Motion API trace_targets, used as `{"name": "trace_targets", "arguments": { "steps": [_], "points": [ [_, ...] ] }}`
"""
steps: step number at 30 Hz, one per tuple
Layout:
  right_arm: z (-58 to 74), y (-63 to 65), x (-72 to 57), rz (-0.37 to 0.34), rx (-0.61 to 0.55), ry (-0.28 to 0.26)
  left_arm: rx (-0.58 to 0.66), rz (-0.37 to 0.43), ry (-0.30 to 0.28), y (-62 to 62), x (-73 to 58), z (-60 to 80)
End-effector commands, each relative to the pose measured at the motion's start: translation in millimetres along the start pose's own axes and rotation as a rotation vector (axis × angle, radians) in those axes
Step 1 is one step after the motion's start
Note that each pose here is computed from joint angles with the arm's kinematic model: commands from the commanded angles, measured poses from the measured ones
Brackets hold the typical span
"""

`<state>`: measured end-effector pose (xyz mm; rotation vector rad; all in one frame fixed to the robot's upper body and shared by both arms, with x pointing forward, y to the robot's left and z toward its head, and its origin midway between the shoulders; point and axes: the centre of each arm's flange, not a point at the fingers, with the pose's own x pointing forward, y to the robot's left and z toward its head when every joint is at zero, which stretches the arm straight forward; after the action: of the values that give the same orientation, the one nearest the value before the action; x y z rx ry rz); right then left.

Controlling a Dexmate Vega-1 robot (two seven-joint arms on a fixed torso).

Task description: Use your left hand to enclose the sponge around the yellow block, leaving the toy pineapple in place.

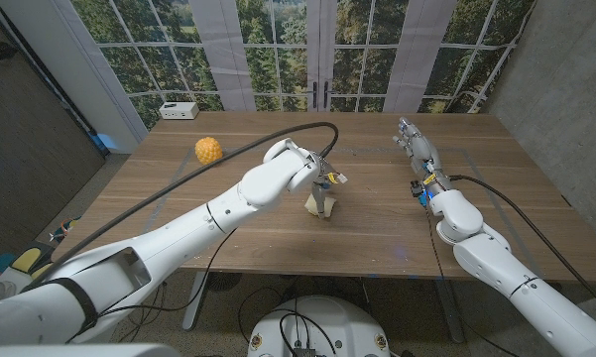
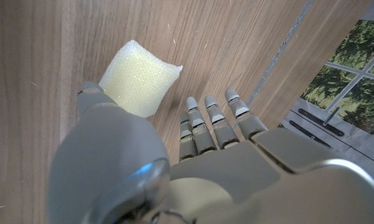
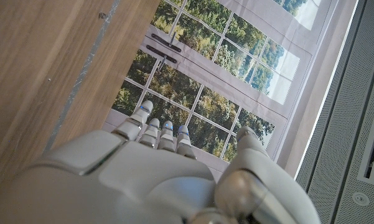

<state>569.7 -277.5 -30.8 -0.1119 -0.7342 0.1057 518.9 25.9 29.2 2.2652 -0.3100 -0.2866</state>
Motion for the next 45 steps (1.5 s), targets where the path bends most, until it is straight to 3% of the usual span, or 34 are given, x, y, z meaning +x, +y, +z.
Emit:
{"name": "trace_targets", "arguments": {
  "steps": [1, 4, 5, 14, 17, 20, 22, 24, 27, 31, 36, 37, 39, 41, 43, 45],
  "points": [
    [4.9, 3.2, 3.3, -0.018, -0.004, -0.011, -0.069, 0.048, -0.116, 3.3, -17.6, -1.9],
    [5.4, 4.4, 3.0, -0.022, -0.005, -0.015, -0.059, 0.072, -0.111, 1.8, -20.2, -1.8],
    [5.6, 4.8, 2.8, -0.024, -0.005, -0.015, -0.092, 0.049, -0.134, 1.3, -18.2, -3.7],
    [7.4, 5.7, 1.6, -0.033, -0.009, -0.029, -0.071, 0.017, -0.115, -1.2, -14.7, -0.7],
    [8.8, 5.4, 1.5, -0.040, -0.011, -0.033, -0.105, -0.006, -0.154, -2.5, -12.1, -0.8],
    [9.3, 5.0, 1.9, -0.043, -0.013, -0.035, -0.096, 0.025, -0.139, -1.1, -14.0, -1.0],
    [9.2, 4.8, 2.5, -0.044, -0.017, -0.032, -0.129, 0.031, -0.165, 0.5, -14.9, -3.2],
    [9.1, 4.7, 3.1, -0.048, -0.011, -0.030, -0.103, 0.058, -0.143, 2.1, -17.8, -1.9],
    [8.4, 4.6, 4.1, -0.047, -0.012, -0.025, -0.140, 0.063, -0.174, 4.9, -19.2, -4.2],
    [6.8, 2.9, 4.8, -0.048, -0.009, -0.020, -0.140, 0.078, -0.169, 7.8, -22.0, -4.7],
    [4.5, 0.2, 4.9, -0.051, -0.006, -0.016, -0.130, 0.125, -0.127, 10.6, -23.3, -6.2],
    [4.1, -0.2, 5.0, -0.052, -0.001, -0.014, -0.109, 0.187, -0.089, 9.6, -24.7, -5.1],
    [3.3, -0.8, 4.9, -0.051, -0.003, -0.012, -0.063, 0.233, -0.010, 9.1, -23.8, -4.0],
    [2.2, -1.2, 4.9, -0.052, -0.002, -0.011, -0.071, 0.145, -0.024, 10.3, -16.7, -8.0],
    [1.5, -1.8, 4.8, -0.050, -0.004, -0.013, -0.103, 0.113, -0.068, 9.7, -11.9, -10.9],
    [1.3, -2.2, 4.7, -0.055, -0.001, -0.012, -0.058, 0.042, -0.063, 12.0, -6.8, -9.3]
  ]
}}
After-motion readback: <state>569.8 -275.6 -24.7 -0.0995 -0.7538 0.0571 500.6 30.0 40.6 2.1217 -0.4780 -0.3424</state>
